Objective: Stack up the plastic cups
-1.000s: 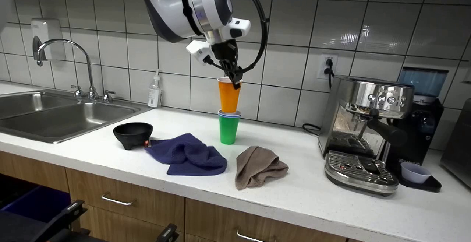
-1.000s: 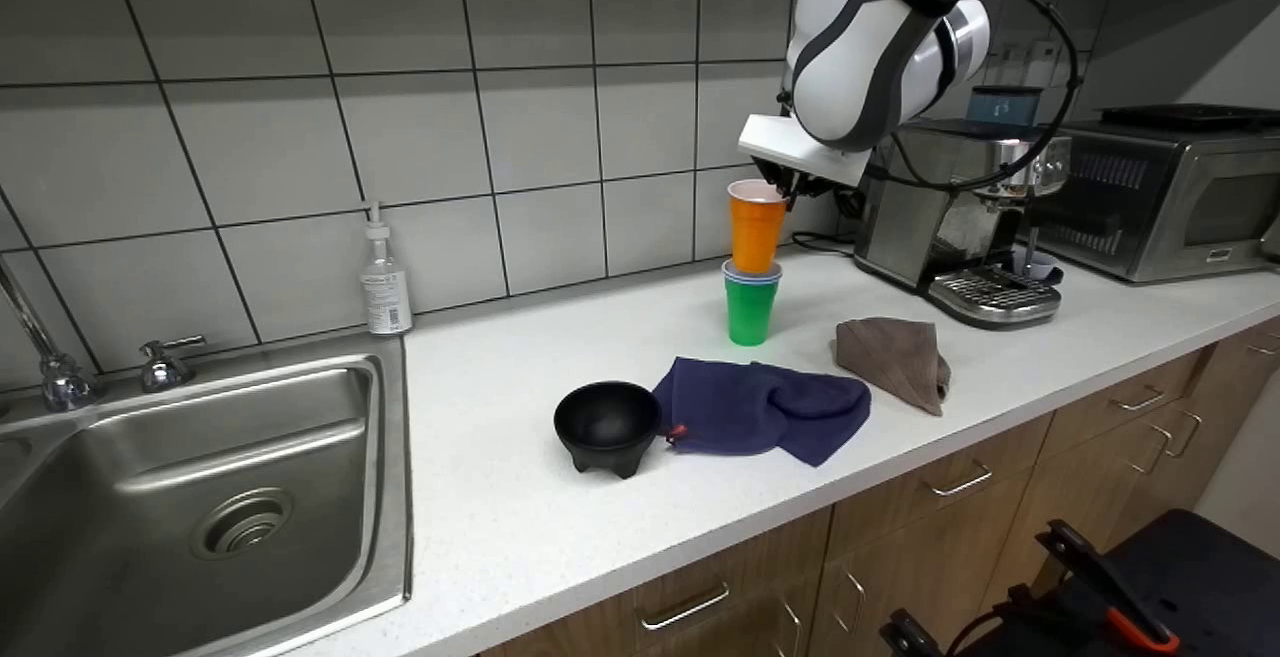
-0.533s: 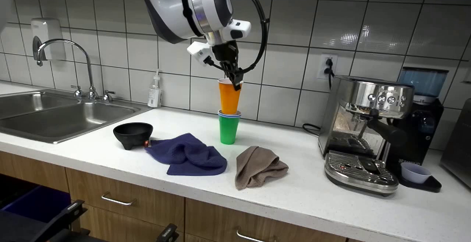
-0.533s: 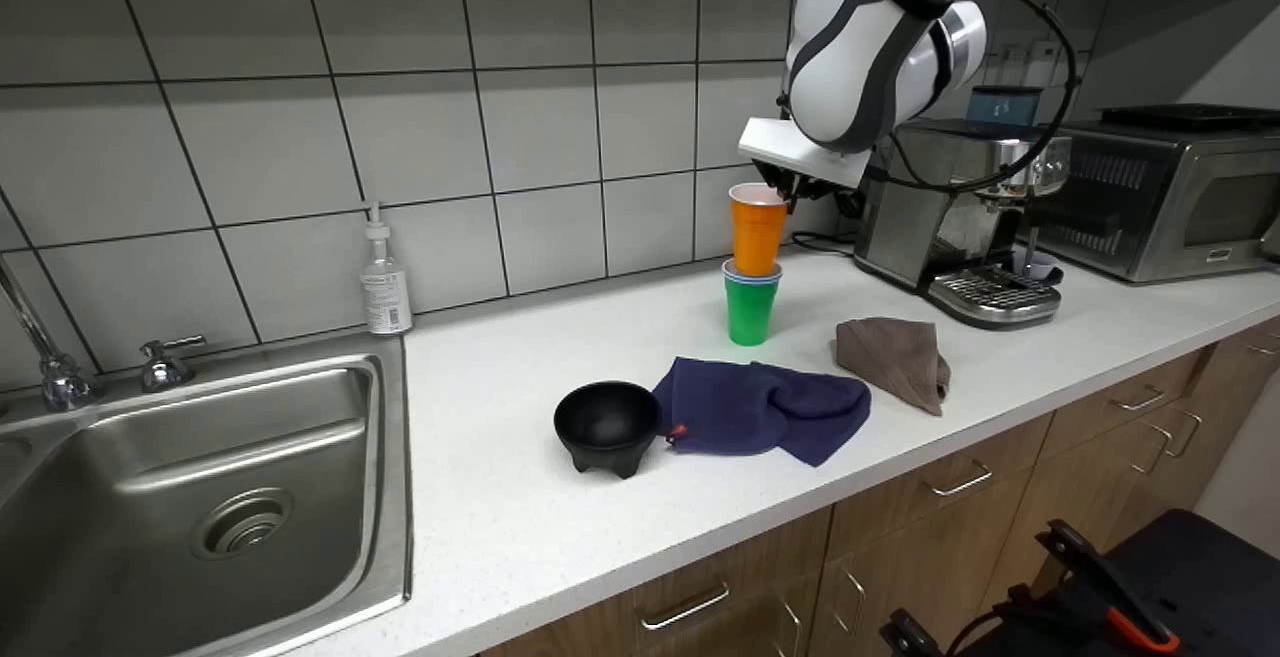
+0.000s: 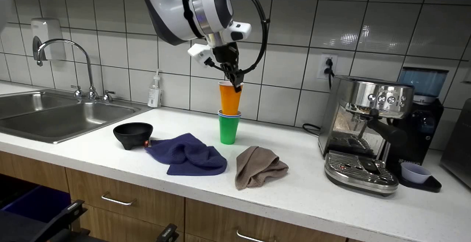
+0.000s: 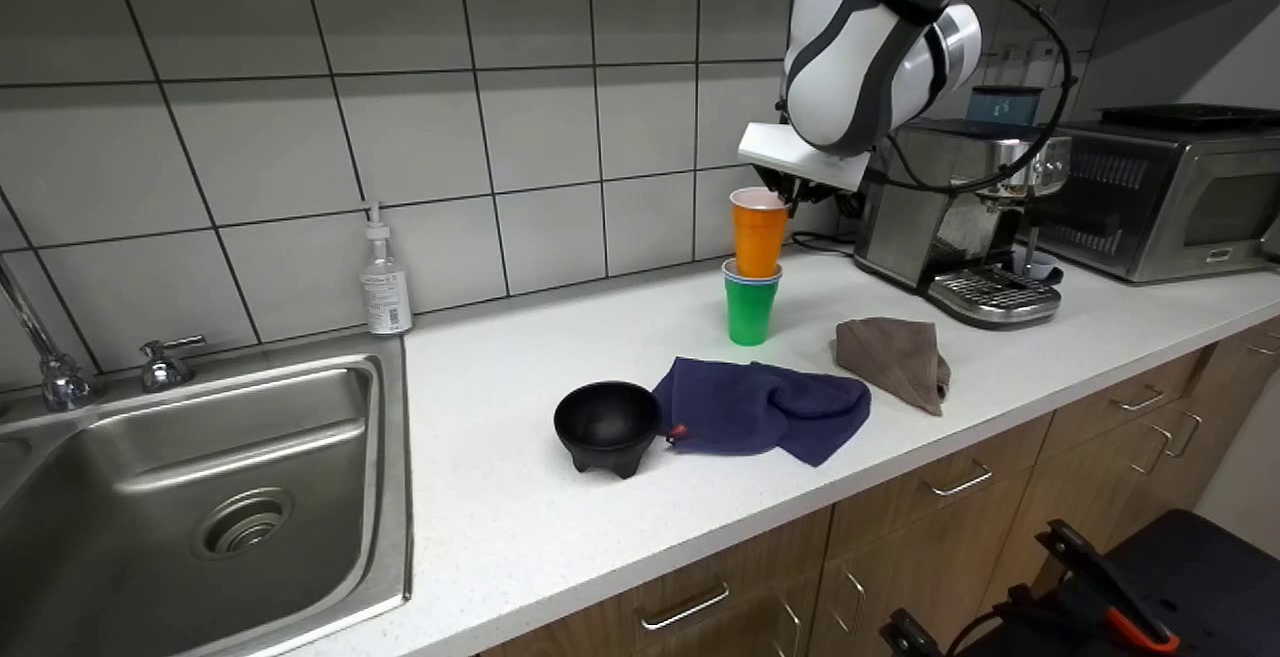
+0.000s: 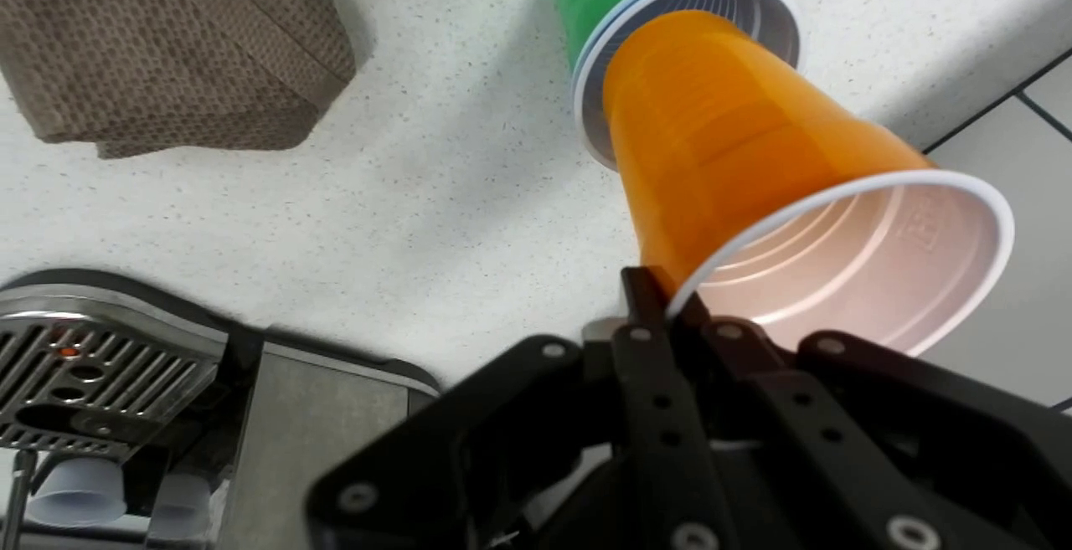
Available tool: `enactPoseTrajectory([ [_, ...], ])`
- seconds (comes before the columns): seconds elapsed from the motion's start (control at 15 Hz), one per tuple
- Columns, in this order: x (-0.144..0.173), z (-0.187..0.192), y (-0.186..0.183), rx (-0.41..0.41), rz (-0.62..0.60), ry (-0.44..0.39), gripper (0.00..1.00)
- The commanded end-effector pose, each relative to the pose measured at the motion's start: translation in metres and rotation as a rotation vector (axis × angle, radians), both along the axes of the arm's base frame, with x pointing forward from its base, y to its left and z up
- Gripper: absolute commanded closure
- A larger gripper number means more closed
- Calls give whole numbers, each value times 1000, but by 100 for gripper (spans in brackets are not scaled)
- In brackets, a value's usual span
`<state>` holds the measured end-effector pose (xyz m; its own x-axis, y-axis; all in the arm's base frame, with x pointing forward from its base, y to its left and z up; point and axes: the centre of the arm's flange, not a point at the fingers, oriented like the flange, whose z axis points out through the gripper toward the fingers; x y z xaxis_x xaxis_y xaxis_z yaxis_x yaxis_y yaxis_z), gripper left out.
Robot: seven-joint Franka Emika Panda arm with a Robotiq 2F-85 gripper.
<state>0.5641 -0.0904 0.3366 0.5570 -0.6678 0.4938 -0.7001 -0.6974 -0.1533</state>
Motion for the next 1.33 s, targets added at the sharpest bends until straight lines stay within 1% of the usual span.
enactPoseTrajectory([
  [0.0,12,4,-4,-6,7,19,79],
  [0.07,12,3,-5,-6,5,20,68],
  [0.13,12,3,-5,-6,3,20,62],
  [0.27,13,3,-5,-7,1,20,47],
  [0.47,14,3,-5,-8,-2,20,23],
  [0.67,14,4,-6,-7,-4,17,2],
  [0.73,14,5,-6,-7,-4,16,0],
  [1.27,4,15,-7,1,49,22,0],
])
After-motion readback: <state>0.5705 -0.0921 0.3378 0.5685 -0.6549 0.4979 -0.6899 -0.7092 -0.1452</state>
